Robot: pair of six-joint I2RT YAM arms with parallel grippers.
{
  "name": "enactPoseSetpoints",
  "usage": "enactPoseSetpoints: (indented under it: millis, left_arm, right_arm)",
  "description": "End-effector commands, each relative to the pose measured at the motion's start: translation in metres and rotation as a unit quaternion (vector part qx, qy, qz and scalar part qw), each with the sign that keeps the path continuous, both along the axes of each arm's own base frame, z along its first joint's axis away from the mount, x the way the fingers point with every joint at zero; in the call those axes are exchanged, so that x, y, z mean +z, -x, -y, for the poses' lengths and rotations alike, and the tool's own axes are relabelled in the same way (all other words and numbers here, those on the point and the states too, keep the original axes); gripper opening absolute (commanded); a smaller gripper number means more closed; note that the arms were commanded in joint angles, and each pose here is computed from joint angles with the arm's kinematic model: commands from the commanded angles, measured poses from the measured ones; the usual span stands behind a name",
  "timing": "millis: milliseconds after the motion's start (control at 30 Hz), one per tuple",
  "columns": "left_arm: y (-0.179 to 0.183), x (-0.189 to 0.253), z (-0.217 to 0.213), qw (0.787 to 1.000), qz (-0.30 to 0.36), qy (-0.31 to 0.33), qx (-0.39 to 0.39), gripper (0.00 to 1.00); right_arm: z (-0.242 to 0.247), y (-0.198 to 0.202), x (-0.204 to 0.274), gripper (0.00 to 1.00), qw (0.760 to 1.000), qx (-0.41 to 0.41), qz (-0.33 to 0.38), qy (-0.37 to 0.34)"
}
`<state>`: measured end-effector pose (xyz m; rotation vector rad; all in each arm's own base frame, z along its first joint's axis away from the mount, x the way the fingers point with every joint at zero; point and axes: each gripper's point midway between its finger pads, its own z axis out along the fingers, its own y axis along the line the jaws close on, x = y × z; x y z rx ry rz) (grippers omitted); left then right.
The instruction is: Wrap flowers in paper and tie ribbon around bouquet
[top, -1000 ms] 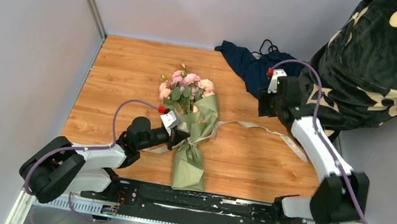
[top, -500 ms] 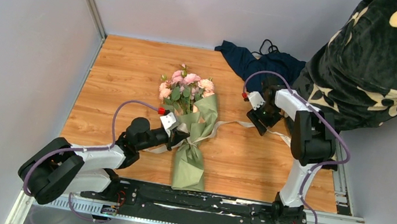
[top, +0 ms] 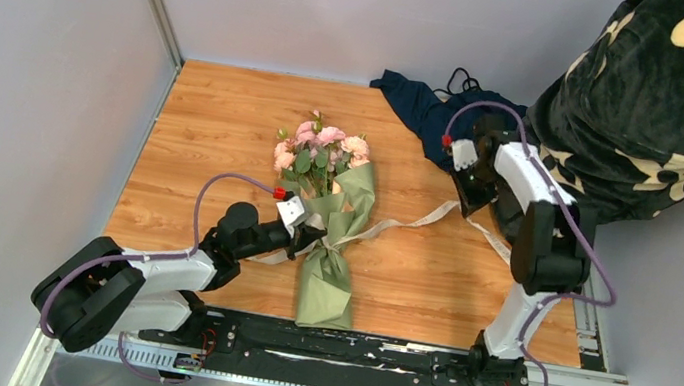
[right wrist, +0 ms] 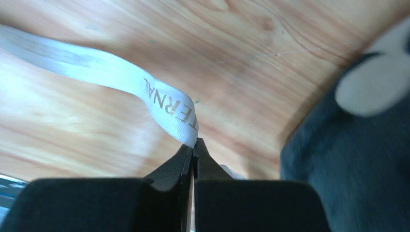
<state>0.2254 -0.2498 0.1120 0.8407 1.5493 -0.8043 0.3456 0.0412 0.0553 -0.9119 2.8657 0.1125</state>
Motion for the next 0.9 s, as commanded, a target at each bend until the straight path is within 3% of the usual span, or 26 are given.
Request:
enactPoseSetpoints:
  millis: [0, 67, 133, 267, 367, 400, 467, 567, 600, 733, 867]
  left_arm:
    - [0.003, 0.002, 0.0, 0.999, 0.03, -0.009, -0.012, 0.0]
    - [0.006, 0.0, 0.001, 0.999, 0.033, -0.014, -0.021, 0.0]
    - [0.008, -0.001, 0.001, 0.999, 0.035, -0.016, -0.026, 0.0]
    - [0.01, -0.004, 0.0, 0.998, 0.04, -0.027, -0.029, 0.0]
    - [0.016, -0.002, 0.0, 0.996, 0.063, -0.033, -0.049, 0.0]
    - [0.017, -0.001, 0.001, 0.996, 0.067, -0.034, -0.052, 0.0]
    - [0.017, -0.001, 0.001, 0.996, 0.069, -0.034, -0.055, 0.0]
    - [0.019, -0.002, 0.002, 0.995, 0.07, -0.035, -0.059, 0.0]
    - [0.021, -0.002, 0.002, 0.995, 0.069, -0.035, -0.062, 0.0]
    - [0.023, -0.004, 0.002, 0.995, 0.063, -0.033, -0.065, 0.0]
    - [0.024, -0.005, 0.001, 0.996, 0.059, -0.032, -0.061, 0.0]
  right_arm:
    - [-0.093, 0.005, 0.116, 0.0, 0.983, -0.061, 0.103, -0.138]
    - [-0.187, 0.007, 0.163, 0.0, 0.959, 0.047, 0.189, -0.207]
    - [-0.283, 0.028, 0.21, 0.0, 0.916, 0.148, 0.243, -0.283]
    - [-0.407, 0.092, 0.272, 0.0, 0.829, 0.267, 0.217, -0.441]
    - [-0.452, 0.12, 0.278, 0.0, 0.802, 0.309, 0.208, -0.467]
    - [-0.46, 0.126, 0.276, 0.03, 0.8, 0.318, 0.203, -0.466]
    - [-0.468, 0.134, 0.272, 0.21, 0.799, 0.331, 0.193, -0.463]
    - [-0.46, 0.131, 0.269, 0.66, 0.81, 0.326, 0.195, -0.447]
    - [-0.454, 0.127, 0.27, 0.71, 0.813, 0.321, 0.204, -0.44]
    - [-0.412, 0.097, 0.295, 0.74, 0.818, 0.279, 0.25, -0.437]
    - [-0.362, 0.081, 0.313, 0.77, 0.798, 0.271, 0.327, -0.428]
